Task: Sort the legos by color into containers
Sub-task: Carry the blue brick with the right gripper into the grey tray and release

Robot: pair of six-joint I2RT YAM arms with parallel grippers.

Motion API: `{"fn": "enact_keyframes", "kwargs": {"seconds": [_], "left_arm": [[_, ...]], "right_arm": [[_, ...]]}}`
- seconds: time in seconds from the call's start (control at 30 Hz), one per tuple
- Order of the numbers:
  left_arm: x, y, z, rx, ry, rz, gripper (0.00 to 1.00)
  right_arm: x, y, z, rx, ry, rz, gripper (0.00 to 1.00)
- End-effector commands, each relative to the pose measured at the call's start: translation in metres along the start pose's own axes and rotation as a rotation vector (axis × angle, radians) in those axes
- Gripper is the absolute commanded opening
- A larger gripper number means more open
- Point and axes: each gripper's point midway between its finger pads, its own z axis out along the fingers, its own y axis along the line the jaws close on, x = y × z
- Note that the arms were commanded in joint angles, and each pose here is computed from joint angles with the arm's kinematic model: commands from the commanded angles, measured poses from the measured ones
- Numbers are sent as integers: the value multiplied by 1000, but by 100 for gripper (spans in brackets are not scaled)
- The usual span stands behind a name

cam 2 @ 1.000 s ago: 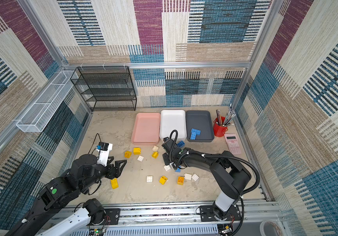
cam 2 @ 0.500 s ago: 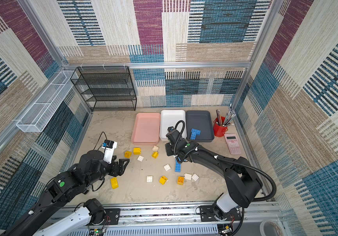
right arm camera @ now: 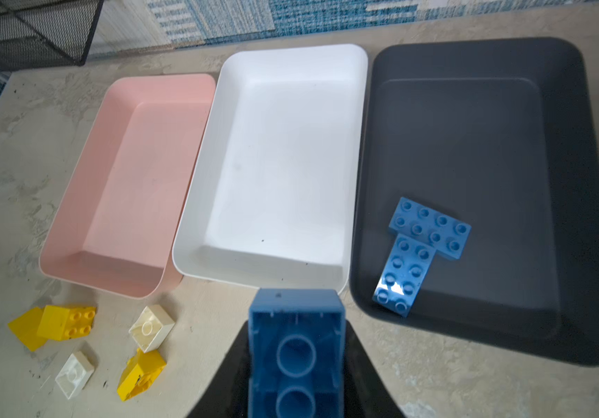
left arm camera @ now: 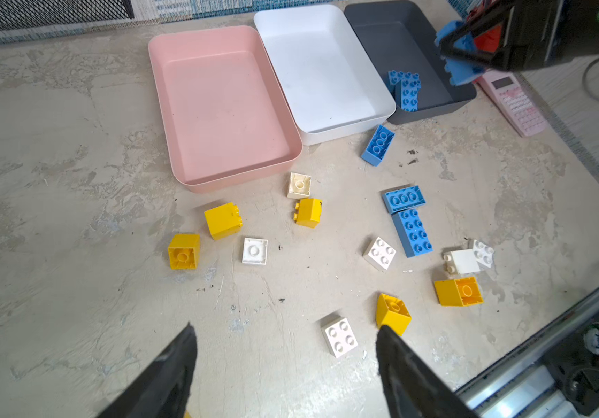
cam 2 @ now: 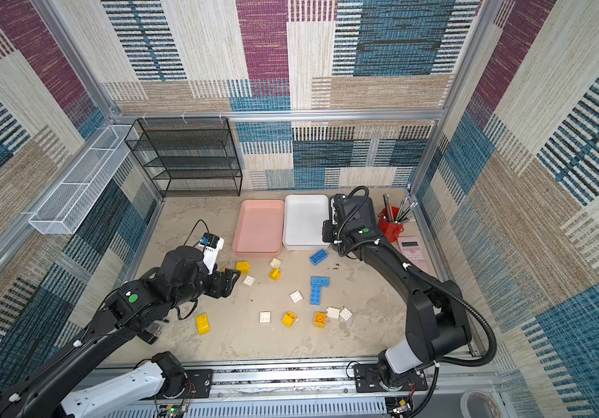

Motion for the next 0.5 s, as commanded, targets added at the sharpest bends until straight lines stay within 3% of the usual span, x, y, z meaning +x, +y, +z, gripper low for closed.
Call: {"fn": "enact_keyframes", "kwargs": {"seconds": [0.0,0.47], "left_arm": [[-6,-6,9,17,-11,33,79],[10,-5,38,-4,82,70,79]], "right_arm": [[-18,-15,8,-6,-18,22,24],[-41,-71,85,74,1,102,26]]}}
